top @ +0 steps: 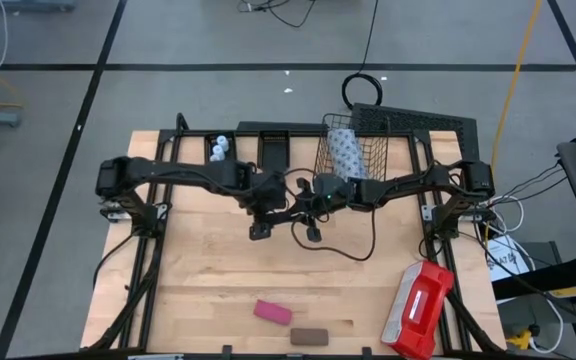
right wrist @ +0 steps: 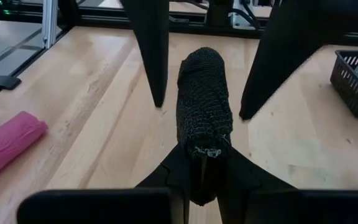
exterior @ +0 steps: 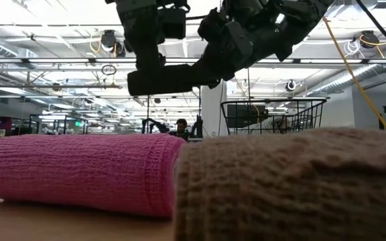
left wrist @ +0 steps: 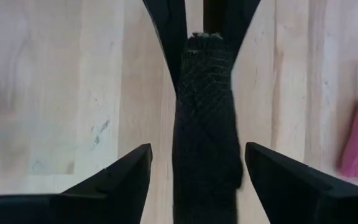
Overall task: Pick & place medical supplies in basket/bin
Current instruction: Put the black rolled bandage into the right black basket
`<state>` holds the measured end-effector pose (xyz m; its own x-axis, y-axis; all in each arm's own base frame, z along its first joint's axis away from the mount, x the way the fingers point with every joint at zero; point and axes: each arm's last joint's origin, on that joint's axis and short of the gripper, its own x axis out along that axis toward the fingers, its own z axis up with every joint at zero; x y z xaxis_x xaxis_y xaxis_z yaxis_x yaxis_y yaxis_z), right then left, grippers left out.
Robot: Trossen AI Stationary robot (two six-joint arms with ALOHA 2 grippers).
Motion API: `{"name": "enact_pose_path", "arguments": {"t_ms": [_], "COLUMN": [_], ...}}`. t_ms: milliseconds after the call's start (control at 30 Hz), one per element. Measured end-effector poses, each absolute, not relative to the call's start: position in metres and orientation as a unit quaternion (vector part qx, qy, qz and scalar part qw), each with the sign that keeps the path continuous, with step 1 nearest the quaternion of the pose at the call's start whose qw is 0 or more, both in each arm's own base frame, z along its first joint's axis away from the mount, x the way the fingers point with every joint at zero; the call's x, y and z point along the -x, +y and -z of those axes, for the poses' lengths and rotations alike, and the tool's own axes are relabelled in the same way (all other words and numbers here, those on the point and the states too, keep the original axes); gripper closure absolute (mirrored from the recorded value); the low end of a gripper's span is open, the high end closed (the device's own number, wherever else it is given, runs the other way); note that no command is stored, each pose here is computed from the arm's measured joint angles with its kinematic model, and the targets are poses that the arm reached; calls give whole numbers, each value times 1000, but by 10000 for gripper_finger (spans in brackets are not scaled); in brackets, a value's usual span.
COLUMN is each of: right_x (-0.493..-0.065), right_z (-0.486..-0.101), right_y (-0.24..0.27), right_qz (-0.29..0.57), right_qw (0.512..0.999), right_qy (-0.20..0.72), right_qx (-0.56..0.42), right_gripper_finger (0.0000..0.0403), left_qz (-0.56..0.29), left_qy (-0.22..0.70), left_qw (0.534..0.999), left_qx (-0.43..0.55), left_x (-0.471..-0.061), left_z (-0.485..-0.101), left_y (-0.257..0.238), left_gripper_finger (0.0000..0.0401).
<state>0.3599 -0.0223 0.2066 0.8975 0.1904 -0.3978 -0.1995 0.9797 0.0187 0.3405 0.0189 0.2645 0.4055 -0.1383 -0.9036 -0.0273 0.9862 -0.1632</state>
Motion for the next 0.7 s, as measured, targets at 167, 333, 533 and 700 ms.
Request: {"name": "enact_pose_path", "arguments": {"t_ms": [167, 333, 533, 700], "right_x": [-360, -360, -359, -342], "right_z": [-207, -207, -206, -224], "right_y": [-22, -23, -24, -35], "right_qz": [-100, -97, -93, -63], "right_qw": [974, 974, 973, 969], "right_qy": [203, 203, 213, 240], "right_qx": [11, 12, 10, -1], "right_gripper_finger": [370, 370, 331, 256], "left_qz": [34, 18, 17, -26], "left_qy": [539, 541, 542, 509], "left_qw": [839, 839, 838, 859], "left_qx": [64, 62, 60, 59], "left_x": [-341, -341, -339, -326], "left_z": [-266, -265, -267, -288], "left_y": [19, 20, 25, 42], "left_gripper_finger": [165, 232, 348, 349]}}
